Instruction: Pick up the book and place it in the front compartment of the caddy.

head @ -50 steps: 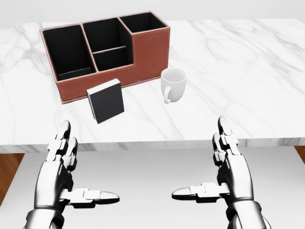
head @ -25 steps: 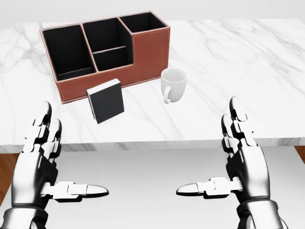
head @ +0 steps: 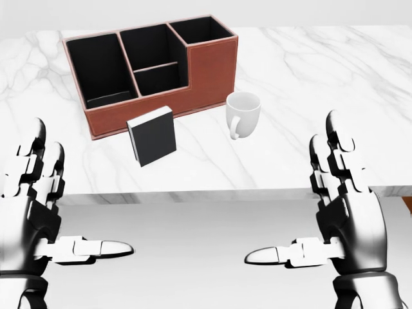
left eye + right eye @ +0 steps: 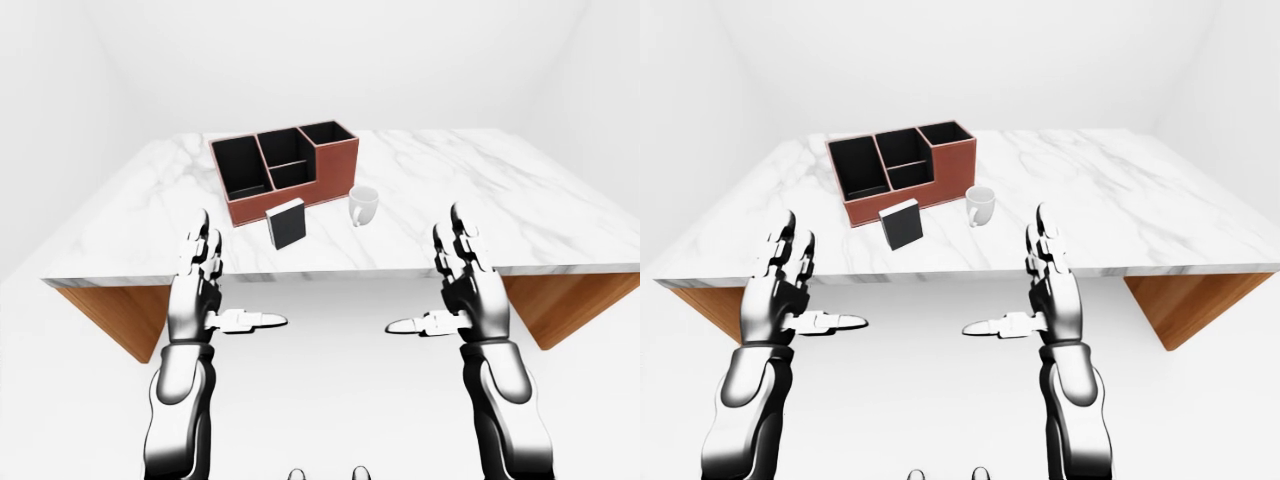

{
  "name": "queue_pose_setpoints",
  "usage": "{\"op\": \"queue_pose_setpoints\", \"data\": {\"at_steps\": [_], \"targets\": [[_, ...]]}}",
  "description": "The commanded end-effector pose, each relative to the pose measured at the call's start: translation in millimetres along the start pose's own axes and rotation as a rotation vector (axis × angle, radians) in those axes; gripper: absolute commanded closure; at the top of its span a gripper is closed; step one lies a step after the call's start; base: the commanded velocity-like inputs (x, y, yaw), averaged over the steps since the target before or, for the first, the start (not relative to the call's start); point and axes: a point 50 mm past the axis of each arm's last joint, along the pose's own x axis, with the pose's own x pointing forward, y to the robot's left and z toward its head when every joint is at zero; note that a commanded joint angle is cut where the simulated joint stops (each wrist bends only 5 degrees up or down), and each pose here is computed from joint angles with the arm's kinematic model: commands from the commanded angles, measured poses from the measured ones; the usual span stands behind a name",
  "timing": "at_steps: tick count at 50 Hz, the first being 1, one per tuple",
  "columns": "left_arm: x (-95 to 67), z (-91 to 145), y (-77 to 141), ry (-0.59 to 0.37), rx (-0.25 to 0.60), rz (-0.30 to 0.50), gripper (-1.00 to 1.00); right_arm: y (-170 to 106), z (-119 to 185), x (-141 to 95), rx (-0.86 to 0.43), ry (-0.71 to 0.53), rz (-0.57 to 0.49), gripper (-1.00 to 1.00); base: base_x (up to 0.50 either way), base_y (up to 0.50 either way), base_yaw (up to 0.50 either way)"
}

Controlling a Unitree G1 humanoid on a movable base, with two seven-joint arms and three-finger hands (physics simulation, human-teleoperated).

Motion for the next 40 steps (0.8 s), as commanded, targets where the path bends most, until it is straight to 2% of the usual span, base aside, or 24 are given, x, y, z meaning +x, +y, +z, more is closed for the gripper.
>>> {"op": "queue_pose_setpoints", "data": {"at_steps": [1, 29, 40], "targets": [[-0.4, 2.6, 1.7, -0.011, 0.003, 0.003, -0.99, -0.2, 6.4, -0.2, 0.012, -0.029, 0.001, -1.0, 0.0, 0.5, 0.0], [-0.1, 4.9, 2.0, -0.021, 0.0, 0.004, -0.98, 1.1, 5.4, -0.8, 0.009, -0.023, 0.013, -1.0, 0.0, 0.5, 0.0], [-0.6, 3.9, 1.2, -0.016, -0.001, 0.001, -0.98, 6.3, 6.4, -1.8, -0.02, -0.022, 0.04, -1.0, 0.0, 0.05, 0.0]]}}
